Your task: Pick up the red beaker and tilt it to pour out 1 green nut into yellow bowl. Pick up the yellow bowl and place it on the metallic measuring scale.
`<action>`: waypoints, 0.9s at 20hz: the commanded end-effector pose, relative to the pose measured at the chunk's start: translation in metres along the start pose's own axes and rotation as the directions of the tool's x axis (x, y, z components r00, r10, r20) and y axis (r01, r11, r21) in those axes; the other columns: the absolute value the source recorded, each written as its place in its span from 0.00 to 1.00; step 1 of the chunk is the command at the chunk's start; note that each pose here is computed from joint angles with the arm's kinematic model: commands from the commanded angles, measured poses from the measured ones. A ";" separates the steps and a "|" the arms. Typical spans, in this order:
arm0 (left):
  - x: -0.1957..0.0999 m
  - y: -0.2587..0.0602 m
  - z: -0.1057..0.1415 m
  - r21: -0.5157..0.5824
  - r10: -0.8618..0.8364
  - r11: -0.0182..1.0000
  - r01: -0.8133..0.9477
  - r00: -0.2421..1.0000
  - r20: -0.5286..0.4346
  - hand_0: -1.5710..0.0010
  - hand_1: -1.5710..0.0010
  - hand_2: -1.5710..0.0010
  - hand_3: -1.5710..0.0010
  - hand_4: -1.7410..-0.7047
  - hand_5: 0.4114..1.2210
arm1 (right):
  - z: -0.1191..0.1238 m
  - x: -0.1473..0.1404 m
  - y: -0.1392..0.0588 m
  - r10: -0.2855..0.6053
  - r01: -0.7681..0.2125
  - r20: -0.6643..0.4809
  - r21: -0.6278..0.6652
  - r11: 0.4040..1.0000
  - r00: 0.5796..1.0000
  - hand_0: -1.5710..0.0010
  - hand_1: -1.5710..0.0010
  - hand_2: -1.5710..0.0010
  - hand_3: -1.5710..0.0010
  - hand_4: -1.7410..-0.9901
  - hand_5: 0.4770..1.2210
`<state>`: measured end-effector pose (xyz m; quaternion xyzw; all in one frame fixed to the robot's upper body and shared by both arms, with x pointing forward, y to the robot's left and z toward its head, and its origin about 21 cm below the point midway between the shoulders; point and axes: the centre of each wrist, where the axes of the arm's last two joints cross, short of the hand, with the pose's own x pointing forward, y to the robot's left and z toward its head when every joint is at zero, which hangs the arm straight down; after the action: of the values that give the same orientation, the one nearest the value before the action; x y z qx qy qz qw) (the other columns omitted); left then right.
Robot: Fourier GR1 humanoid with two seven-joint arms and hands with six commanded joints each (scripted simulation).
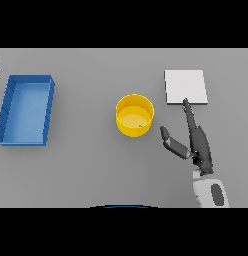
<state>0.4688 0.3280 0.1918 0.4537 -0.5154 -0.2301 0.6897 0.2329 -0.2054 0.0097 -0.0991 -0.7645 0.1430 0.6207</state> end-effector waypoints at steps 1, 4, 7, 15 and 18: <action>-0.007 -0.006 0.002 0.003 0.047 0.999 -0.047 0.999 -0.017 0.00 0.00 0.00 0.06 0.00 1.00 | 0.001 -0.002 -0.001 0.010 -0.010 -0.008 0.005 1.000 1.000 1.00 1.00 1.00 1.00 0.92 0.23; -0.027 -0.024 0.014 0.007 0.117 0.993 -0.117 0.991 -0.062 0.00 0.00 0.00 0.06 0.00 1.00 | -0.002 -0.002 0.000 0.007 -0.007 -0.016 0.017 1.000 1.000 1.00 1.00 1.00 1.00 0.93 0.23; -0.049 -0.040 0.034 0.018 0.188 0.982 -0.187 0.977 -0.099 0.00 0.00 0.00 0.08 0.00 1.00 | 0.005 -0.005 -0.003 0.019 -0.019 0.000 0.012 1.000 1.000 1.00 1.00 1.00 1.00 0.96 0.23; -0.075 -0.073 0.075 0.013 0.298 0.954 -0.300 0.941 -0.158 0.00 0.00 0.00 0.02 0.00 0.94 | 0.006 -0.010 -0.005 -0.022 0.022 -0.004 0.018 1.000 1.000 1.00 1.00 1.00 1.00 0.98 0.23; -0.076 -0.079 0.085 0.012 0.316 0.947 -0.320 0.931 -0.179 0.00 0.00 0.00 0.01 0.00 0.84 | 0.004 -0.009 -0.002 -0.003 0.003 0.008 0.012 1.000 1.000 1.00 1.00 1.00 1.00 0.97 0.23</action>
<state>0.3747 0.3170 0.0902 0.3767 -0.5161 -0.0788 0.7652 0.2309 -0.2100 0.0015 -0.0933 -0.7660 0.1472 0.6188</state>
